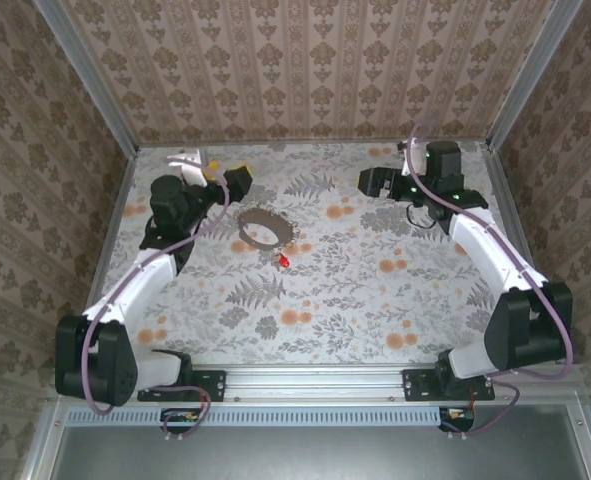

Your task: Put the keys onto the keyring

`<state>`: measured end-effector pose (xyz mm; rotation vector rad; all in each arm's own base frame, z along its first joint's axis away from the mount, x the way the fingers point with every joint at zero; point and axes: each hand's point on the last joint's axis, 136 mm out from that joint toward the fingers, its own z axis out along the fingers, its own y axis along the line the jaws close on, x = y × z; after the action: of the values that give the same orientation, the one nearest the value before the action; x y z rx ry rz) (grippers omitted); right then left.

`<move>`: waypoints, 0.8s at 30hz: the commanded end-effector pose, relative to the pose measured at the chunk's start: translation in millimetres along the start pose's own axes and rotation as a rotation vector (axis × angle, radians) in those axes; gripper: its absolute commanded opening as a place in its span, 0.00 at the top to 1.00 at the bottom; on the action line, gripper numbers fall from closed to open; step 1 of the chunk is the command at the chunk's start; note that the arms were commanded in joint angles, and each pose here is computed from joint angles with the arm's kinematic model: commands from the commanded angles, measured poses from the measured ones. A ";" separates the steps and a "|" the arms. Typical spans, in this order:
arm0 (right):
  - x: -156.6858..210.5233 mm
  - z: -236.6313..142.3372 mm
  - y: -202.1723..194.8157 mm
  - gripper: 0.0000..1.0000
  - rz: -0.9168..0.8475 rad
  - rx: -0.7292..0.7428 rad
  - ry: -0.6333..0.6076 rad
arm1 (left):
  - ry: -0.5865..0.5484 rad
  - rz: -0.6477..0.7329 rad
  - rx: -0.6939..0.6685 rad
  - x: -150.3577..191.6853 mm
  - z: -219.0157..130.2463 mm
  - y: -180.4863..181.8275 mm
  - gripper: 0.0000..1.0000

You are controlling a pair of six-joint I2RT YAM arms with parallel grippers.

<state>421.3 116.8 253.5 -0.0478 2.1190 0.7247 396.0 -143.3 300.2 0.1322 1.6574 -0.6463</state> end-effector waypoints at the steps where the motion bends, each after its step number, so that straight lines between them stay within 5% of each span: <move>1: -14.6 -16.4 -56.1 0.01 -0.017 0.274 -0.133 | -0.084 0.185 -0.308 -18.7 -30.1 53.2 0.00; 6: -15.2 -42.0 -110.7 0.00 -0.008 0.520 -0.294 | -0.018 0.271 -0.528 10.0 -71.3 107.8 0.00; 14: 26.3 -34.3 -163.9 0.00 -0.099 0.693 -0.254 | 0.104 0.306 -0.683 88.4 -103.8 160.6 0.00; 24: 35.0 -26.8 -158.5 0.00 -0.222 0.579 -0.344 | 0.093 0.320 -0.657 130.7 -89.5 184.7 0.00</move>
<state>416.2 -24.8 128.8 0.2177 2.0224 -0.0552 363.3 16.6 98.9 -0.0578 1.9358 0.1653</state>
